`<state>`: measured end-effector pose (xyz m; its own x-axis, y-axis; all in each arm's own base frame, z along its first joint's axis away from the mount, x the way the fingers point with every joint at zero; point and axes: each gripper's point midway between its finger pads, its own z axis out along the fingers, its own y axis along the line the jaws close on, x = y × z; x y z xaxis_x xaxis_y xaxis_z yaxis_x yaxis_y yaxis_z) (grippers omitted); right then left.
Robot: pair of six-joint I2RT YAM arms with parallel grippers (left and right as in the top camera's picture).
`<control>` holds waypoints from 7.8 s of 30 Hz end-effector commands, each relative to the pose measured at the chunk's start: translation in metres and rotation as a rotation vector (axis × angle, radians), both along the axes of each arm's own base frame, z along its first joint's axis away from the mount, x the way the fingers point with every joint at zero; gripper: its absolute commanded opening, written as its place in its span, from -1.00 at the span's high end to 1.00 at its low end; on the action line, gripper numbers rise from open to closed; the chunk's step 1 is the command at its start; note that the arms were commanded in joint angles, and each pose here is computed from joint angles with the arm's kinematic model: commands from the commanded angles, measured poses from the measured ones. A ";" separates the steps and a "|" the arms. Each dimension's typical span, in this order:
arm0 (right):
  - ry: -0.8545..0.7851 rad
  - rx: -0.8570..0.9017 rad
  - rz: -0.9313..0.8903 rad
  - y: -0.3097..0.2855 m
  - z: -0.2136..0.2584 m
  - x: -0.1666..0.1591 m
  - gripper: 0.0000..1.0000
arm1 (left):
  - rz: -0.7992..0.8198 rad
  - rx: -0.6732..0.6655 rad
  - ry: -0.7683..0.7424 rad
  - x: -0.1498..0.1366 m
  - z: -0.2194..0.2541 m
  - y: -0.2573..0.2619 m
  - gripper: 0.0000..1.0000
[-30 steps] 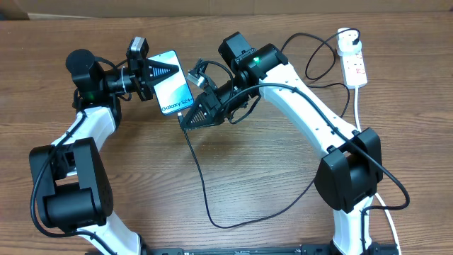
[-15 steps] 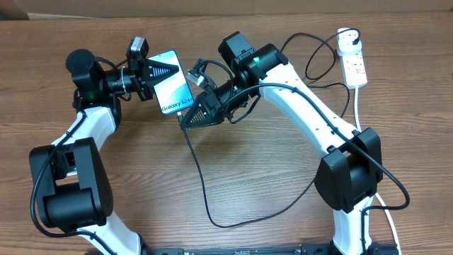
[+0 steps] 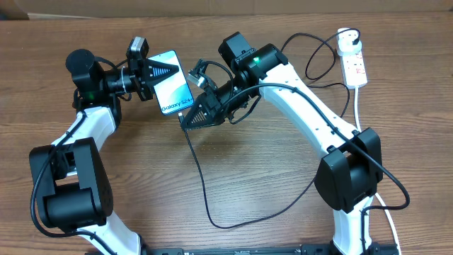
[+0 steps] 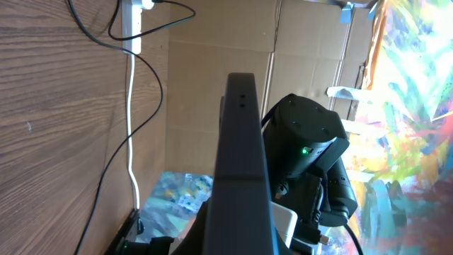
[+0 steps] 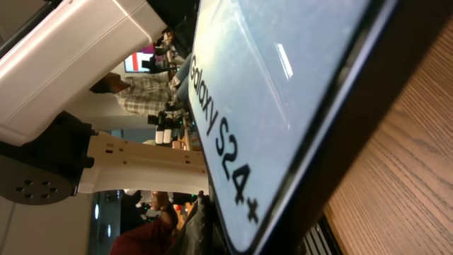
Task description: Plug charger to phone and switch on socket
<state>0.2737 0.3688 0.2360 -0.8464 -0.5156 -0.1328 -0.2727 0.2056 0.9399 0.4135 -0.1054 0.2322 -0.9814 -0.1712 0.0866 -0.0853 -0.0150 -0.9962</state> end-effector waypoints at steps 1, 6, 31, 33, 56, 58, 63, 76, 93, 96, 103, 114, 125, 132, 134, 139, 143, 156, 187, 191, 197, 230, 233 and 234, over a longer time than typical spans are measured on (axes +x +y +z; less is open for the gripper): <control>0.000 0.002 -0.002 0.000 0.001 0.000 0.93 | -0.020 0.010 -0.059 -0.001 0.010 -0.001 0.92; 0.004 0.015 0.001 0.000 0.003 0.000 0.93 | -0.020 0.011 -0.066 -0.001 0.010 -0.001 0.92; 0.006 0.036 -0.012 -0.003 0.007 0.006 0.93 | -0.020 0.012 -0.070 -0.001 0.010 -0.001 0.92; 0.009 0.035 -0.015 -0.002 0.007 0.007 0.93 | -0.020 0.012 -0.070 -0.001 0.010 -0.001 0.92; 0.031 0.023 -0.015 0.000 0.000 0.008 0.93 | -0.018 0.013 -0.077 -0.001 0.011 -0.001 0.92; 0.031 0.023 -0.016 0.000 0.000 0.008 0.92 | -0.018 0.013 -0.077 -0.001 0.011 -0.001 0.92; 0.030 0.024 -0.016 0.000 0.000 0.008 0.93 | -0.018 0.013 -0.077 -0.001 0.011 -0.001 0.92; 0.030 0.023 -0.001 0.004 -0.001 0.003 0.93 | -0.018 0.013 -0.077 -0.001 0.011 -0.001 0.92; 0.024 -0.002 -0.014 0.004 -0.005 0.006 0.93 | -0.018 0.016 -0.094 -0.001 0.012 -0.001 0.91; 0.024 -0.003 -0.015 0.004 -0.005 0.006 0.93 | -0.018 0.017 -0.099 -0.001 0.013 -0.001 0.92; 0.022 0.001 -0.027 0.002 -0.004 0.011 0.93 | -0.019 0.017 -0.099 -0.001 0.012 -0.001 0.92; 0.017 0.005 -0.053 -0.004 -0.004 0.021 0.93 | -0.019 0.017 -0.099 -0.001 0.012 -0.001 0.92; 0.018 0.013 -0.065 -0.002 -0.002 0.026 0.93 | -0.019 0.017 -0.099 -0.001 0.012 -0.001 0.92; 0.018 0.013 -0.078 -0.006 -0.002 0.030 0.93 | -0.019 0.017 -0.099 -0.001 0.012 -0.001 0.92; 0.020 0.012 -0.085 -0.007 -0.002 0.033 0.92 | -0.019 0.017 -0.099 -0.001 0.012 -0.001 0.92; 0.026 0.010 -0.098 -0.009 -0.001 0.036 0.93 | -0.019 0.017 -0.099 -0.001 0.012 -0.001 0.92; 0.021 0.014 -0.100 -0.008 -0.001 0.038 0.93 | -0.019 0.017 -0.099 -0.001 0.012 -0.001 0.92; 0.030 0.010 -0.115 -0.006 0.000 0.042 0.93 | -0.020 0.017 -0.099 -0.001 0.012 -0.001 0.92; 0.041 -0.064 -0.137 -0.017 -0.012 0.042 0.92 | -0.019 0.017 -0.098 -0.001 0.012 -0.001 0.92; 0.042 -0.064 -0.152 -0.022 -0.012 0.047 0.92 | -0.019 0.017 -0.098 -0.001 0.012 -0.001 0.92; 0.041 -0.063 -0.157 -0.023 -0.012 0.049 0.92 | -0.018 0.017 -0.098 -0.001 0.012 -0.001 0.92; 0.023 -0.102 -0.165 -0.024 -0.019 0.050 0.92 | 0.200 0.010 -0.098 0.035 0.015 0.012 0.92; -0.019 -0.189 -0.199 -0.030 -0.034 0.057 0.92 | 0.209 0.010 -0.099 0.036 0.015 0.013 0.92; -0.040 -0.243 -0.221 -0.033 -0.042 0.061 0.92 | 0.209 0.010 -0.099 0.036 0.015 0.013 0.92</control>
<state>0.3219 0.3448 0.2158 -0.9242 -0.3767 -0.0631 -0.2108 0.3653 0.9067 0.4426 -0.0957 0.2363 -0.9394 -0.3417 0.0275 -0.0231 -0.0170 -0.9996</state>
